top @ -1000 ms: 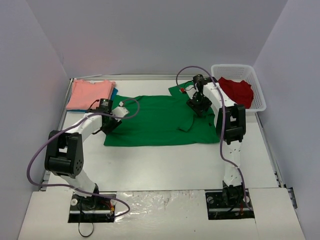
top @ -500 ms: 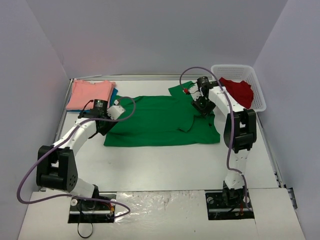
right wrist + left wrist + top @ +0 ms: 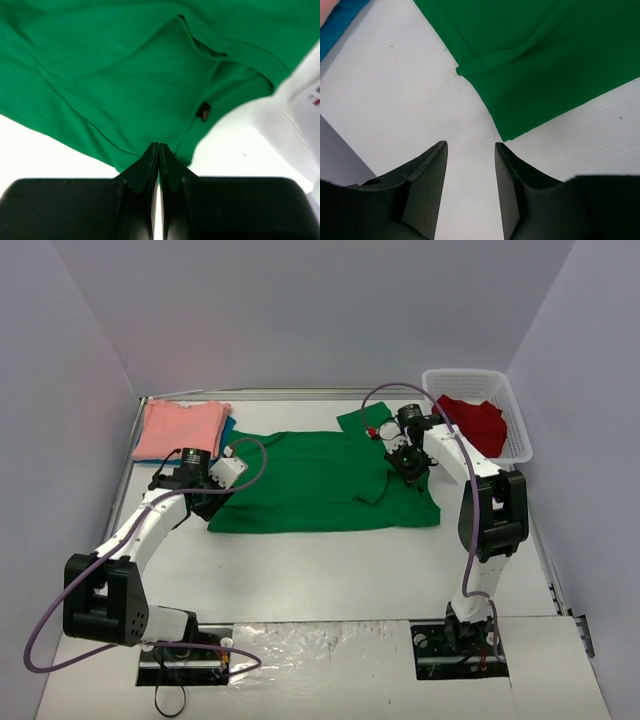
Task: Fold and stack the t-shirts
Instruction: Fold the flattened tshirt in 1/3 of the way
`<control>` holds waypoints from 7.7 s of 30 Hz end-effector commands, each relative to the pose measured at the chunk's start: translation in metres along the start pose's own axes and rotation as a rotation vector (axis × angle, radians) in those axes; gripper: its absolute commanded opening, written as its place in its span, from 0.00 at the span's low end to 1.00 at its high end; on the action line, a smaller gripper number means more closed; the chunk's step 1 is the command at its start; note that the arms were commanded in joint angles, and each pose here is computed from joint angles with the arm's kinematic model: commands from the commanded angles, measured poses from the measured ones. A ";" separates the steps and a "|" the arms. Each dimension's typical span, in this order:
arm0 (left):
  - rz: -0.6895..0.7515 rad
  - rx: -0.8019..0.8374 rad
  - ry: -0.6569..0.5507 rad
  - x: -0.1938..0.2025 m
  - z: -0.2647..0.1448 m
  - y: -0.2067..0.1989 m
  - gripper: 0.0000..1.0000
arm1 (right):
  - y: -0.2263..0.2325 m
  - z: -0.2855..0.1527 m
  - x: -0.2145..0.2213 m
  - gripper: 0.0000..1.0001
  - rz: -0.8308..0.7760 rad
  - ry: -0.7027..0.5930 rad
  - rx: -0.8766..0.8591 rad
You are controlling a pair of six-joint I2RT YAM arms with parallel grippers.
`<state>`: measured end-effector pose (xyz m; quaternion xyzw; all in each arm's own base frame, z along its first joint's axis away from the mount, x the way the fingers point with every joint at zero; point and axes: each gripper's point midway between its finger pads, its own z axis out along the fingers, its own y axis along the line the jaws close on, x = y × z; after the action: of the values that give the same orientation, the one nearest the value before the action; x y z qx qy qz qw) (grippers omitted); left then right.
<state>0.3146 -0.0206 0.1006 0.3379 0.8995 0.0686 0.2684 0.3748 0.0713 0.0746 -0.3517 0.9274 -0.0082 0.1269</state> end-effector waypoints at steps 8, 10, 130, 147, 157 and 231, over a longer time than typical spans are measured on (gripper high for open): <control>-0.067 0.073 -0.005 0.008 0.004 -0.020 0.41 | 0.051 0.028 -0.007 0.00 -0.026 0.019 -0.149; -0.067 0.073 -0.005 0.008 0.004 -0.020 0.41 | 0.059 0.034 -0.007 0.00 -0.040 0.032 -0.160; -0.090 0.114 0.083 0.030 0.026 -0.032 0.41 | 0.060 0.074 -0.119 0.00 -0.153 -0.084 -0.035; -0.062 0.166 0.070 0.028 0.026 -0.040 0.41 | 0.032 -0.010 -0.116 0.36 -0.153 -0.179 0.124; 0.010 0.203 0.082 0.029 0.034 -0.043 0.42 | 0.013 -0.066 -0.021 0.46 -0.029 -0.170 0.174; 0.045 0.248 0.138 0.036 0.042 -0.045 0.02 | -0.013 0.039 0.111 0.00 0.100 0.130 0.013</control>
<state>0.2903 -0.0339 0.0243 0.3822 0.9102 -0.0100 0.1591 0.3145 -0.0012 0.0063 -0.3036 0.9496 -0.0187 0.0751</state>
